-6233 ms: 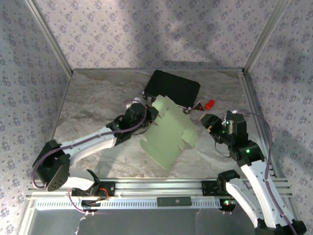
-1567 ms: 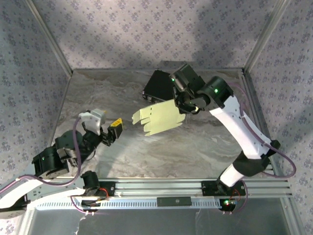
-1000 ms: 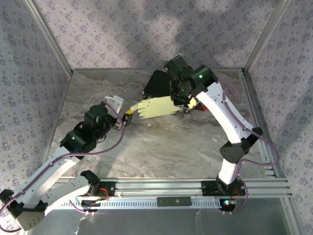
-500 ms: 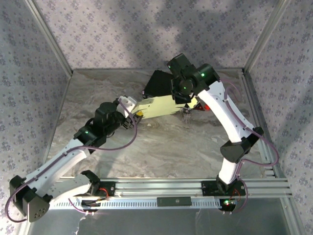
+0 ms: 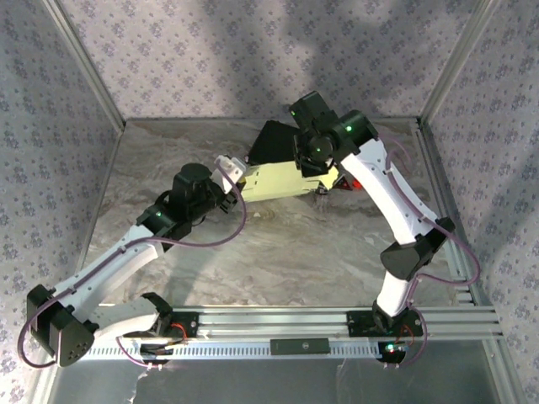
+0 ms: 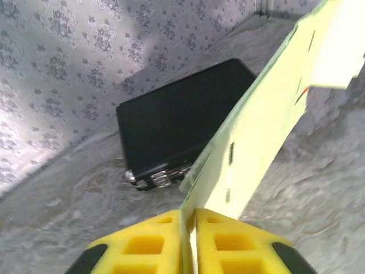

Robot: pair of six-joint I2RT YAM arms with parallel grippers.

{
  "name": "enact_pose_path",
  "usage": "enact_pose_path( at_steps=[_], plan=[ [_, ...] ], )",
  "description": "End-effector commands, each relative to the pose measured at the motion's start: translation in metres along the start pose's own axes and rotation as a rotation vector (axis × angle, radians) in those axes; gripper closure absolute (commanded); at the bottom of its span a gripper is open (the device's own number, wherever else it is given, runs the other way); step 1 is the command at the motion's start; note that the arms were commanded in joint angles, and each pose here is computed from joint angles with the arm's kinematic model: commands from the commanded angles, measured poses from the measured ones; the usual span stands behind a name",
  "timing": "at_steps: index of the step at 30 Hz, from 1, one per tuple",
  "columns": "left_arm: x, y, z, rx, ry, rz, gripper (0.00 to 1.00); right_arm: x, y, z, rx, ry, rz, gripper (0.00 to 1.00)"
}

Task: Fold the paper box

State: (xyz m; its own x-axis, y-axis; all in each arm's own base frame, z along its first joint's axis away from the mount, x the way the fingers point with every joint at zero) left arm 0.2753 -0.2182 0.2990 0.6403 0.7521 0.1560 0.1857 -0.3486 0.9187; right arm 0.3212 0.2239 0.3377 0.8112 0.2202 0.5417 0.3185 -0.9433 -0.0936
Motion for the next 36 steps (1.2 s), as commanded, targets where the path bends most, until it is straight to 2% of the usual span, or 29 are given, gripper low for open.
enact_pose_path(
  at_steps=[1, 4, 5, 9, 14, 18, 24, 31, 36],
  plan=[
    [-0.002, 0.026, -0.010, -0.036, -0.037, -0.044, 1.00, 0.008, 0.008, -0.013, 0.008, 0.101, -0.066, 0.78],
    [0.001, 0.039, -0.023, -0.065, -0.031, -0.127, 1.00, 0.012, 0.030, -0.040, -0.091, 0.218, -0.151, 0.37],
    [0.002, 0.044, -0.028, -0.065, -0.031, -0.161, 1.00, 0.008, 0.039, -0.054, -0.145, 0.243, -0.170, 0.27],
    [-0.007, 0.060, -0.047, -0.077, -0.120, -0.282, 1.00, 0.009, 0.060, -0.098, -0.241, 0.435, -0.268, 0.12],
    [-0.014, 0.061, -0.063, -0.005, -0.196, -0.384, 1.00, 0.004, 0.085, -0.144, -0.359, 0.509, -0.353, 0.07],
    [0.000, 0.029, -0.046, 0.135, -0.146, -0.460, 1.00, 0.004, 0.085, -0.146, -0.358, 0.514, -0.382, 0.07],
    [0.021, -0.040, -0.006, 0.300, -0.047, -0.496, 1.00, -0.002, 0.065, -0.101, -0.267, 0.435, -0.447, 0.08],
    [0.038, -0.073, 0.001, 0.312, 0.057, -0.449, 1.00, -0.005, 0.039, -0.055, -0.186, 0.391, -0.570, 0.09],
    [0.032, -0.081, 0.004, 0.291, 0.054, -0.415, 1.00, -0.009, 0.028, -0.027, -0.139, 0.405, -0.648, 0.10]
  ],
)
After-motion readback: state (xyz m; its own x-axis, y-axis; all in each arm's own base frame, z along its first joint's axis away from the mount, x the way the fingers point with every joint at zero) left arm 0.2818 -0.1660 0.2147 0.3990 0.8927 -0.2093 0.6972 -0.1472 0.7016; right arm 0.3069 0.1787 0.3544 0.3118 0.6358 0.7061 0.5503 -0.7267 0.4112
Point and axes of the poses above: each hand's point on the last joint's axis, 136 mm out from that joint toward the fingers, its own z axis out along the fingers, its own x axis along the line the jaws close on, y = z × x, the point moved 3 cm from there along -z, back along the fingers, and after that the axes turned 3 degrees about -z, right-handed, at the moved point
